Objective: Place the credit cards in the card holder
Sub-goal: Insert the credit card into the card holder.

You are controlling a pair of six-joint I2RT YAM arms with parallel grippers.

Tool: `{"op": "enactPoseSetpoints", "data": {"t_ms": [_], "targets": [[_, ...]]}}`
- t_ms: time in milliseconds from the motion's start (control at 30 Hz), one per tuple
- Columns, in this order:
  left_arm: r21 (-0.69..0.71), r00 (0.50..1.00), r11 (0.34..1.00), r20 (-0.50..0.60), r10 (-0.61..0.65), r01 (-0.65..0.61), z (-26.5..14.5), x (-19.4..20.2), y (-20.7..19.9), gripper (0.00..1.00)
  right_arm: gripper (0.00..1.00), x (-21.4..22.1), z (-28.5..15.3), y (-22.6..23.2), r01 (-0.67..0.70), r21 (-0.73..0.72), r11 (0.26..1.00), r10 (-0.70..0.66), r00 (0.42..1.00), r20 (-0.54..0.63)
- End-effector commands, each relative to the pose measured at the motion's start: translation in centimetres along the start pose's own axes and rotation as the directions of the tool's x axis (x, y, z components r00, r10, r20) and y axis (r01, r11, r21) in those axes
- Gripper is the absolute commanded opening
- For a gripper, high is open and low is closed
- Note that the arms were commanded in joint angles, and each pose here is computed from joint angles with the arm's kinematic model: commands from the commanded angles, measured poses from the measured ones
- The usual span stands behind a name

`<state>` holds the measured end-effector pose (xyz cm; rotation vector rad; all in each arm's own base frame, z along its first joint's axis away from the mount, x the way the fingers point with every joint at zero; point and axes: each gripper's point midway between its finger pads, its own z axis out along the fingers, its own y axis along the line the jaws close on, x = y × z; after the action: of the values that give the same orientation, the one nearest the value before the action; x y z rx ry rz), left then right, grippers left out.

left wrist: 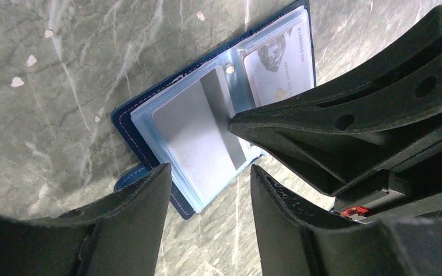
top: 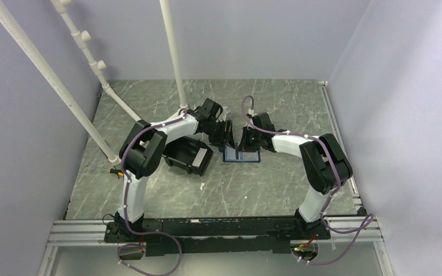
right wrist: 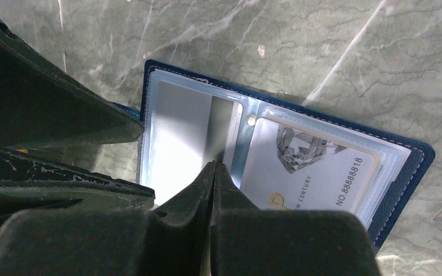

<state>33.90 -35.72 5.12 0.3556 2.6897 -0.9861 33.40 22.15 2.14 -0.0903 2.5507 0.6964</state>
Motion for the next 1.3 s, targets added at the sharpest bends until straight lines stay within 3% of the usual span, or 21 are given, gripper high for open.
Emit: {"op": "enactPoseSetpoints", "data": {"t_ms": [0, 367, 900, 1100, 1267], "targets": [[0.034, 0.999, 0.999, 0.050, 0.014, -0.016, -1.0, -1.7, -1.6, 0.59, 0.00, 1.0, 0.7, -0.9, -0.010, 0.019, 1.000, 0.010, 1.000, -0.015], [0.045, 1.000, 0.999, 0.029, 0.003, -0.005, -0.1, -1.3, -1.4, 0.58, 0.00, 1.0, 0.7, -0.8, -0.008, 0.014, 1.000, 0.008, 1.000, -0.014], [-0.044, 0.999, 0.999, -0.048, -0.012, 0.010, 1.7, 0.1, 0.5, 0.58, 0.00, 0.9, 0.7, -0.6, -0.008, 0.006, 1.000, 0.008, 1.000, -0.014], [-0.028, 0.999, 1.000, -0.044, -0.004, 0.003, 1.7, 0.0, 0.1, 0.58, 0.00, 1.0, 0.8, -0.6, -0.011, 0.005, 1.000, 0.011, 1.000, -0.017], [0.068, 0.999, 0.998, -0.034, 0.003, 0.000, 1.4, -0.4, -1.6, 0.59, 0.00, 1.1, 0.8, -0.5, -0.019, -0.001, 1.000, 0.019, 1.000, -0.015]]}}
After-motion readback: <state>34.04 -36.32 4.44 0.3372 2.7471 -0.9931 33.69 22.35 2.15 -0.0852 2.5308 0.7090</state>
